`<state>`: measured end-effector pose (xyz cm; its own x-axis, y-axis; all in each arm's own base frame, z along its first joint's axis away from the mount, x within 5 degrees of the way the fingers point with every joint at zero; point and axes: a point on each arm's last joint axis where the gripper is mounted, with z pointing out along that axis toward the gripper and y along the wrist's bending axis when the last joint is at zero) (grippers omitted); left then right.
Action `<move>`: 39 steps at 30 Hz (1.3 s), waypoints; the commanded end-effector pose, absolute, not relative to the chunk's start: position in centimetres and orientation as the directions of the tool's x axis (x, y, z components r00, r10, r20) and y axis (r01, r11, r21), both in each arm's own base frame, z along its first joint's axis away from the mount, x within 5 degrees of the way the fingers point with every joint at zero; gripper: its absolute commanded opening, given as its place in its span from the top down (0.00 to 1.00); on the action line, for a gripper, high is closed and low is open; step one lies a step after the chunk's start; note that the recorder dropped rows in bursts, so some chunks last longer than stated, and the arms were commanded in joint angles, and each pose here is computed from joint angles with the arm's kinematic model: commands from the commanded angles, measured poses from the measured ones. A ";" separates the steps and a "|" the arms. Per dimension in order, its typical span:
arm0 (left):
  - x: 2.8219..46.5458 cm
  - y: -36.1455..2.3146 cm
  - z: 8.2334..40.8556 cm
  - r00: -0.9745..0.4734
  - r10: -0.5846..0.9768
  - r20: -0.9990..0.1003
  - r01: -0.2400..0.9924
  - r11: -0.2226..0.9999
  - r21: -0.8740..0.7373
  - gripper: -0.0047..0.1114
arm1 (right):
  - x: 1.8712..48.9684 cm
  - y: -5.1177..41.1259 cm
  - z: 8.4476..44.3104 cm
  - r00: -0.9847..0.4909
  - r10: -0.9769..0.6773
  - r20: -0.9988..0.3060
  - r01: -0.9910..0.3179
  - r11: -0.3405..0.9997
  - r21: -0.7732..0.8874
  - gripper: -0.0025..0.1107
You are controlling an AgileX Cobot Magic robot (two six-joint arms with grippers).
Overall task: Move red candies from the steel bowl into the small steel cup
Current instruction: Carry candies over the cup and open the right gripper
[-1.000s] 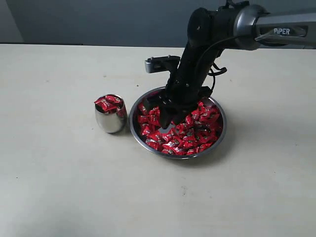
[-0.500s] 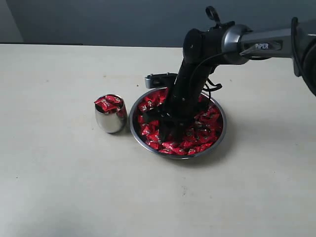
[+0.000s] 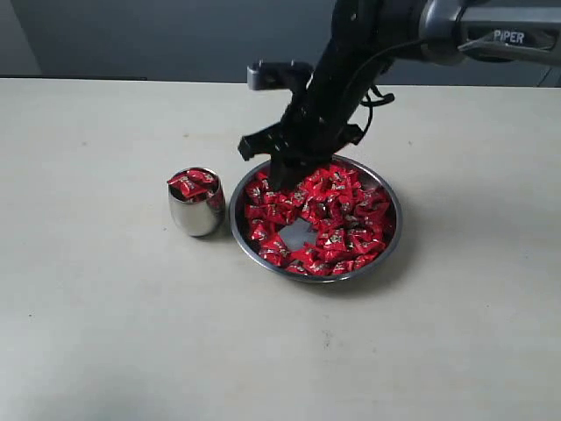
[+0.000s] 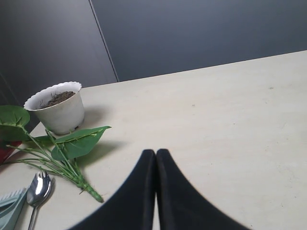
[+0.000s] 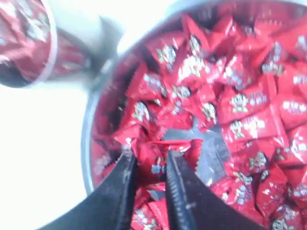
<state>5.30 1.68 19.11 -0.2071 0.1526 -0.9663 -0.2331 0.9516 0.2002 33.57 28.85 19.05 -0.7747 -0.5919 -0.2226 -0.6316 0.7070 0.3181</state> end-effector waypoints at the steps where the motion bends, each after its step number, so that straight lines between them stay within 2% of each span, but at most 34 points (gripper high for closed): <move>1: 5.3 1.7 19.2 -0.192 0.158 -0.969 -0.232 0.952 0.201 0.96 | 34.2 30.6 23.4 -0.762 -0.531 -0.371 -0.647 0.637 0.418 0.98; 5: 5.3 1.7 19.2 -0.192 0.158 -0.969 -0.232 0.952 0.201 0.96 | 33.8 32.8 24.7 -0.722 -0.523 -0.454 -0.692 0.570 0.443 0.98; 14: 5.3 1.7 19.2 -0.192 0.158 -0.969 -0.232 0.952 0.201 0.96 | 33.4 36.1 21.5 -0.680 -0.600 -0.422 -0.732 0.518 0.443 0.98; 22: 5.3 1.7 19.2 -0.192 0.158 -0.969 -0.232 0.952 0.201 0.96 | 33.8 36.2 19.5 -0.656 -0.639 -0.401 -0.754 0.534 0.381 0.98; 32: 5.3 1.7 19.2 -0.192 0.158 -0.969 -0.232 0.952 0.201 0.96 | 33.1 37.2 19.6 -0.633 -0.643 -0.431 -0.774 0.521 0.359 0.89; 39: 5.3 1.7 19.2 -0.192 0.158 -0.969 -0.232 0.952 0.201 0.96 | 33.3 37.1 19.3 -0.583 -0.681 -0.444 -0.811 0.524 0.261 0.89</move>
<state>5.30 1.68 19.11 -0.2071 0.1526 -0.9663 -0.2331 0.9516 0.2002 32.90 37.29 19.05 -0.6009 -0.6754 -0.4275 -0.7991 0.5205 0.3009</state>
